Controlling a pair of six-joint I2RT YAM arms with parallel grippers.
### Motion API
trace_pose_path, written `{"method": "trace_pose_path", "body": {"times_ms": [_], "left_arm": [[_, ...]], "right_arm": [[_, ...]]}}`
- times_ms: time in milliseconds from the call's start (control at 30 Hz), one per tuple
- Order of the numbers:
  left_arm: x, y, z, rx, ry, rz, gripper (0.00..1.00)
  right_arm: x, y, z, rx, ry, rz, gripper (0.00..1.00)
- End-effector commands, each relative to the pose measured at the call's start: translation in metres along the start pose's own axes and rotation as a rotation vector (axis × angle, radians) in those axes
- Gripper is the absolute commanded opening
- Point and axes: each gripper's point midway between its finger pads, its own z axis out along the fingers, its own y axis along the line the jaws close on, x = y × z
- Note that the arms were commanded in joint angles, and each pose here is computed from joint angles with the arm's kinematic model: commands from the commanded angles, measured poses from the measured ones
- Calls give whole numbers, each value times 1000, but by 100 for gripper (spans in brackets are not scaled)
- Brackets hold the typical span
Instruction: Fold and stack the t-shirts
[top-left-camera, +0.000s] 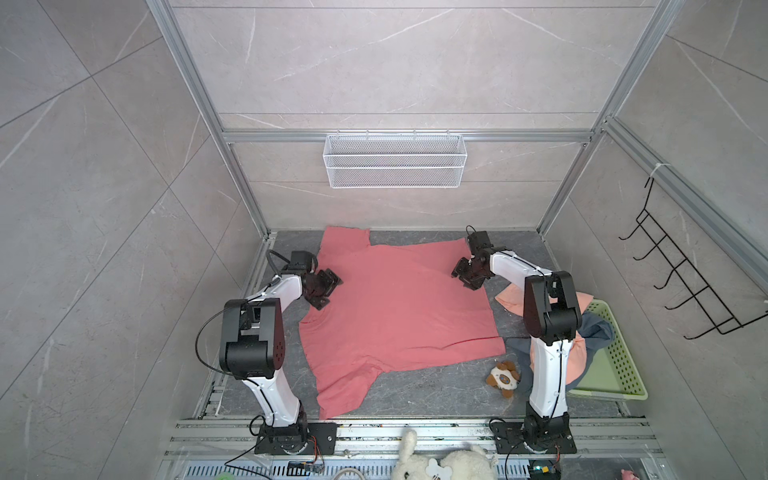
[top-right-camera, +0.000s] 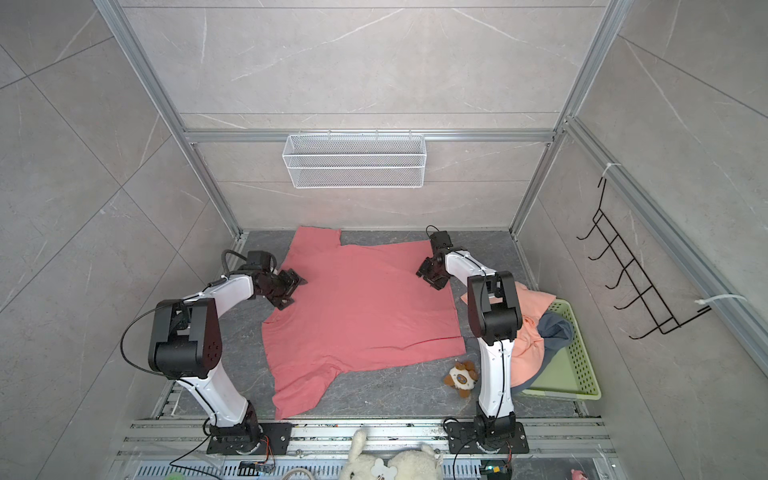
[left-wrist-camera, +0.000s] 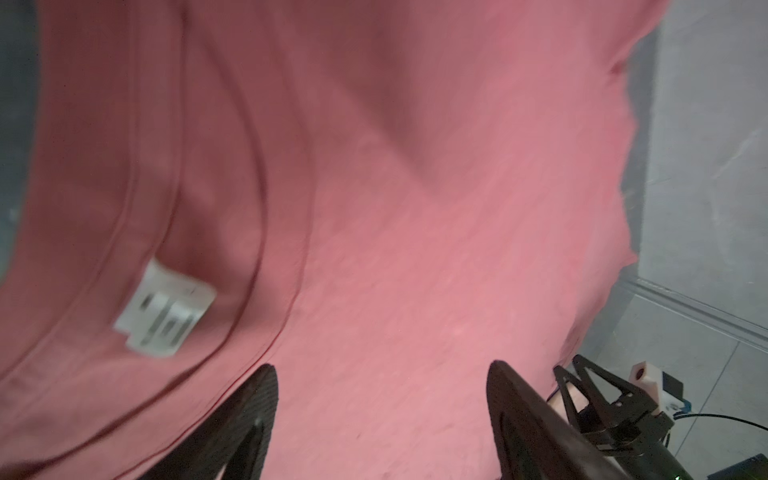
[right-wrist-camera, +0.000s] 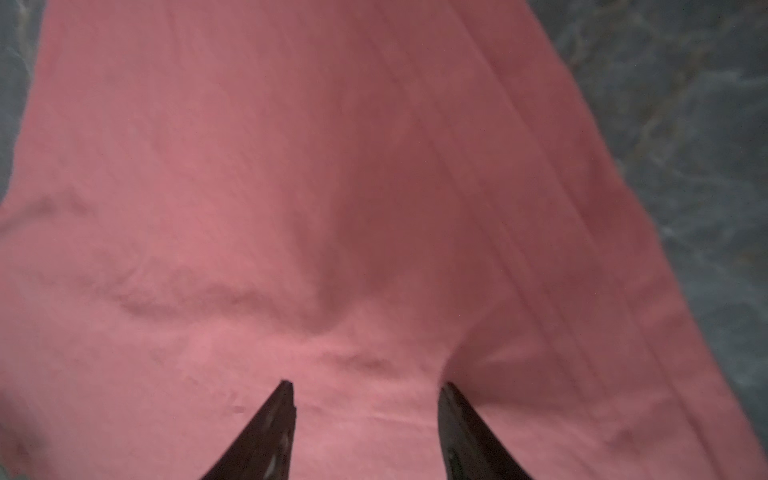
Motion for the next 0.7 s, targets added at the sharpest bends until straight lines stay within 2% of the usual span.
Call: {"method": "trace_pose_path", "body": {"times_ms": [0,233,433,667], "left_arm": [[2,-3,-16,44,-56,-19,81],[24,46,-4,-94,-14,-94,81],[44,102,-7,-218,32,-241,81],[48,123,-21,-239,53,-269,81]], "right_arm": [[10,-7,-12,11,-21,-26,57],[47,-53,-16,110,12,-22,57],[79,-83,-22,153,41,18,57],[89,-94,-34,171,22,49,57]]}}
